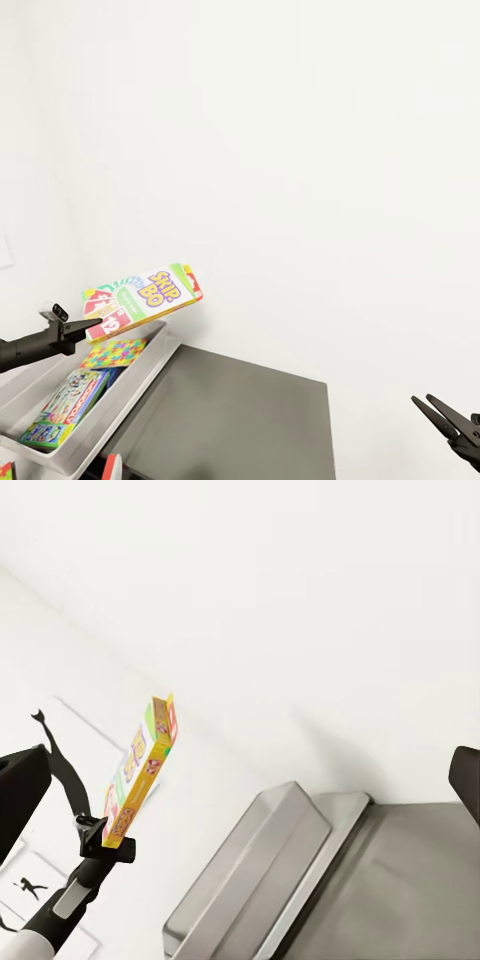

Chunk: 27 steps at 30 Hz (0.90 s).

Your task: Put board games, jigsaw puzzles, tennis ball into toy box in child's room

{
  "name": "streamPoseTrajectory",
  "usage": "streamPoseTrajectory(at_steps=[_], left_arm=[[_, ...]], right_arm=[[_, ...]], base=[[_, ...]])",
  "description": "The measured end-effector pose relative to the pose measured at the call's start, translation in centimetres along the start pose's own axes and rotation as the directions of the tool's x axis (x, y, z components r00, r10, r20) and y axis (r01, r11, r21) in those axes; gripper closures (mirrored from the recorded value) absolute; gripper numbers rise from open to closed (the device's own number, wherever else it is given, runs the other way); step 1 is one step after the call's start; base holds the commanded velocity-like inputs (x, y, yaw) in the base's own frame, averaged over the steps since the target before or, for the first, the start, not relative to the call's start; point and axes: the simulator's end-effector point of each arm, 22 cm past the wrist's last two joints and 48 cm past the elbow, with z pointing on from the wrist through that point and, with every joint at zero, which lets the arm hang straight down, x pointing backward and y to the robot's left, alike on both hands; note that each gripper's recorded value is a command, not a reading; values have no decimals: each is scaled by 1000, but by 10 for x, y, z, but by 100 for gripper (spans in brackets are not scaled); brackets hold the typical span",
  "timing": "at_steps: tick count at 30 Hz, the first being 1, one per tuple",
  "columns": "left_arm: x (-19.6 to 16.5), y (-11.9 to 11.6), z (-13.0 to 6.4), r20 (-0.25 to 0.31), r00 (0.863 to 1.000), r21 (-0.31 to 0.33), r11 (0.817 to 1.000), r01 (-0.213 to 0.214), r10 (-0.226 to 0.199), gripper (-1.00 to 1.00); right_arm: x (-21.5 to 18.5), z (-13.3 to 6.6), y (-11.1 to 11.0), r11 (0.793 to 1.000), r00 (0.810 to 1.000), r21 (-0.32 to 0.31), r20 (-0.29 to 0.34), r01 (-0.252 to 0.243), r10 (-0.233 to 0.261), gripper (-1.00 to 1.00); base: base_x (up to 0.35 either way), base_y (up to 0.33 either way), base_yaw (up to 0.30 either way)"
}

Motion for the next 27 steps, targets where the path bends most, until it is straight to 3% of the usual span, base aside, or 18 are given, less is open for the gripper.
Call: streamPoseTrajectory(at_steps=[10,21,27], left_arm=[[-4,7,0,31,999,-14,1000,9,-8,100],[9,8,-4,-39,999,-41,999,9,-11,100],[9,8,-6,-41,999,-47,999,8,-10,100]], right_arm=[[0,-1,-1,1000,1000,2,14,-2,2,-100],[2,1,-1,1000,1000,0,10,-3,3,-100],[3,1,-1,1000,1000,1,9,-3,3,-100]], base=[[1,32,0],[0,0,0],[0,0,0]])
